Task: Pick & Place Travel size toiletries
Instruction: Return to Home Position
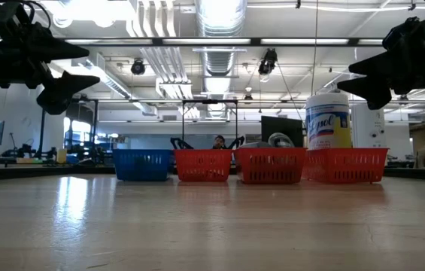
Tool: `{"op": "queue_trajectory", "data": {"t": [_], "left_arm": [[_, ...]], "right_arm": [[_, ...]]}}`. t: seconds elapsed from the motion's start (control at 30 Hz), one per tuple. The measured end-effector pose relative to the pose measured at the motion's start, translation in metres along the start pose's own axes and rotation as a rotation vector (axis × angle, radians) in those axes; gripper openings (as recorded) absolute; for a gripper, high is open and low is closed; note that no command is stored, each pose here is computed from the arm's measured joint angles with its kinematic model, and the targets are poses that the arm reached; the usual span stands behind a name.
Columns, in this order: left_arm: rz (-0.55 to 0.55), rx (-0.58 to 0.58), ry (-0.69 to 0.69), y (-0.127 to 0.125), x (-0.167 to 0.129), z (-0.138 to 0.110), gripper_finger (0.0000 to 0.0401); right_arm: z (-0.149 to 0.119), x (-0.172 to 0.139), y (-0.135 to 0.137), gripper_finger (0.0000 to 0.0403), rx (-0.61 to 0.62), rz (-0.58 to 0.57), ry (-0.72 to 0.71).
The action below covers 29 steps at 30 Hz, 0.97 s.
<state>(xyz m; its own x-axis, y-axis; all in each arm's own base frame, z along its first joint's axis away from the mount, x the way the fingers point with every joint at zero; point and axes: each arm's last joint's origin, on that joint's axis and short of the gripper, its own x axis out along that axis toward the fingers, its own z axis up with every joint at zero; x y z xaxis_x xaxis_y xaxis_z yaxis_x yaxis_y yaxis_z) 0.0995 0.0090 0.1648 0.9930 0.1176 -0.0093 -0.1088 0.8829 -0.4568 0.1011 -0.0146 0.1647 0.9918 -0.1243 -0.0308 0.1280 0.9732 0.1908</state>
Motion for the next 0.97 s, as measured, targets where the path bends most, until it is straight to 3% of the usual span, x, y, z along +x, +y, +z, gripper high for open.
{"op": "queue_trajectory", "data": {"t": [0.97], "left_arm": [[-0.002,0.000,-0.001,-0.0001,0.0000,0.0001,0.0273]], "right_arm": [[0.0002,0.0000,0.0000,0.0219,0.000,0.000,-0.001]]}}
